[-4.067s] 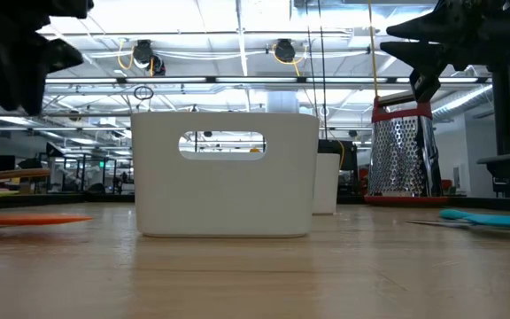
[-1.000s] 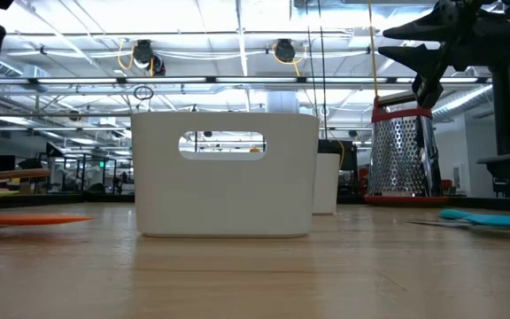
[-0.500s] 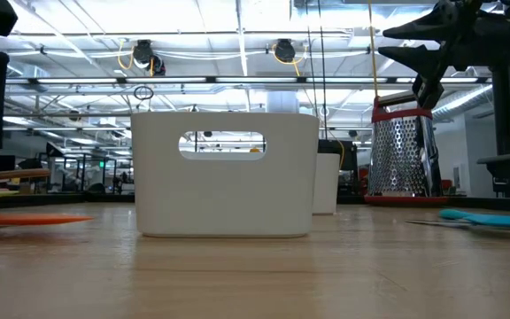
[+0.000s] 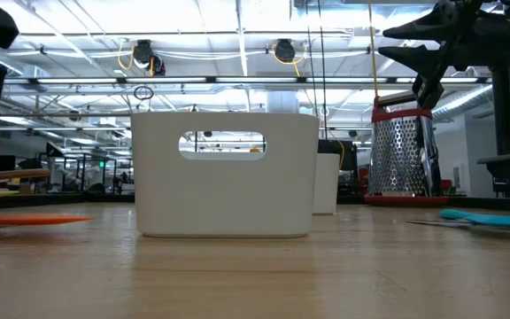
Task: Pick & Place Kitchen Items
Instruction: Put the wooden serving spoon into the black bin
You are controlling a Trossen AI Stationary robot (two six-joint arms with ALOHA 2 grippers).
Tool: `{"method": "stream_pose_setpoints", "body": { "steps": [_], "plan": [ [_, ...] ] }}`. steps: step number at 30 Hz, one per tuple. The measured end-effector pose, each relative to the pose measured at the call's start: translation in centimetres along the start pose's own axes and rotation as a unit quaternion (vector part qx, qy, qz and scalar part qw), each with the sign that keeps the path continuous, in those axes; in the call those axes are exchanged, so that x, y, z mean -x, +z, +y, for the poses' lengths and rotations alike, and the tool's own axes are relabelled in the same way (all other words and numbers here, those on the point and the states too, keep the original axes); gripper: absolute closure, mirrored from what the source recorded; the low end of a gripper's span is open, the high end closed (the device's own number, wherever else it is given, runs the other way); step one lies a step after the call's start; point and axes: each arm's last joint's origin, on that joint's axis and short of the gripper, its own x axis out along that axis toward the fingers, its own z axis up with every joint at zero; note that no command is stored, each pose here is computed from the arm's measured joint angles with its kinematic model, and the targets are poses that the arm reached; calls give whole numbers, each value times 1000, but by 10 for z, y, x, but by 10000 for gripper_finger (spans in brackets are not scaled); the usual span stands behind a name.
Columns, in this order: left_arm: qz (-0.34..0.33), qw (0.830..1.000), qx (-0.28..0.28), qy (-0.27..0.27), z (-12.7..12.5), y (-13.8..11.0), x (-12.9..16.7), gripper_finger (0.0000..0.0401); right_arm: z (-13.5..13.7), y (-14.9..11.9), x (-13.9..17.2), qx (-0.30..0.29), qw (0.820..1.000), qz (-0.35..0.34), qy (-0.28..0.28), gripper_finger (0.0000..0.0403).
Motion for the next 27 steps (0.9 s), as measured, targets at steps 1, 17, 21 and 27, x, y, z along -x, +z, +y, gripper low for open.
{"method": "stream_pose_setpoints", "body": {
  "steps": [1, 17, 21, 27],
  "plan": [
    [-4, 1000, 0, 2, -1, -1, -2, 203, 0, 0, 0, 0, 1000, 0, 0, 310],
    [-3, 1000, -17, 12, -7, -6, -13, 267, 0, 1, 0, -10, 1000, -3, 2, 310],
    [-3, 1000, -17, 12, -7, -6, -13, 332, 0, 1, 0, -12, 1000, -4, 0, 310],
    [1, 1000, -13, 13, -7, -6, -13, 383, 0, 1, 0, -23, 1000, -11, -8, 310]
  ]
}}
